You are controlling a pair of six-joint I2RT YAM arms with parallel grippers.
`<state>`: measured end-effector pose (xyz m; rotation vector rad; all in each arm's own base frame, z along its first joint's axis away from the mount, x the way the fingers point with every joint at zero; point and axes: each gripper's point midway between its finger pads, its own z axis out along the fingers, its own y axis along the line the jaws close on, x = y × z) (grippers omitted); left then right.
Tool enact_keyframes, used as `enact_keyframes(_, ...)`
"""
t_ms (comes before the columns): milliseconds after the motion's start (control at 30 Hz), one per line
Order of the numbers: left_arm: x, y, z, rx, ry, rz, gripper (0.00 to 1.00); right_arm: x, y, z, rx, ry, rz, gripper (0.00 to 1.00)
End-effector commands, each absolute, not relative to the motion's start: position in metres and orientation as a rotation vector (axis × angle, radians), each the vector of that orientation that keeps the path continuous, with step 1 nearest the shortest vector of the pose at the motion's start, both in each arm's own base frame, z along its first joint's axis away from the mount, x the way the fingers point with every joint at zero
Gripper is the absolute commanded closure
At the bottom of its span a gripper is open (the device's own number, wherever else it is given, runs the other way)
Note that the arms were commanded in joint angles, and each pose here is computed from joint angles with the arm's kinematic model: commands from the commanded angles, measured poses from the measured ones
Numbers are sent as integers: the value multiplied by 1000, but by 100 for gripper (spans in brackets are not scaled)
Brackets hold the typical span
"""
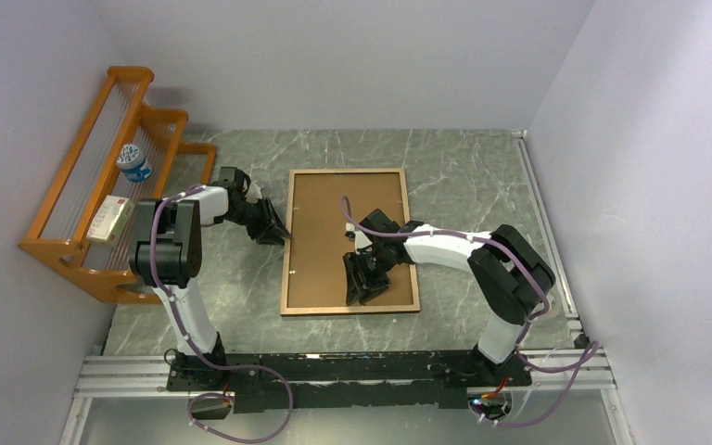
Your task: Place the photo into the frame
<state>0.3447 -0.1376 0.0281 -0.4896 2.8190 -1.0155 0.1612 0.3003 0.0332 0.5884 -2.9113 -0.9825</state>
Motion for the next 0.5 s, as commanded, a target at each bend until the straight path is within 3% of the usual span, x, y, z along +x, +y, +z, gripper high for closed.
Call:
enact_keyframes(0,342,-144,29,-473,2817,-1075,64,144,282,18,587,-2879,-862,53)
enact_keyframes(233,345,-144,32,-470,2809,-1073,64,159,297,37,633,-2931,-987,50)
enact_keyframes(467,352,-141,42,-455,2793,-1042,59,222,323,99,618,-3195,-1174,45)
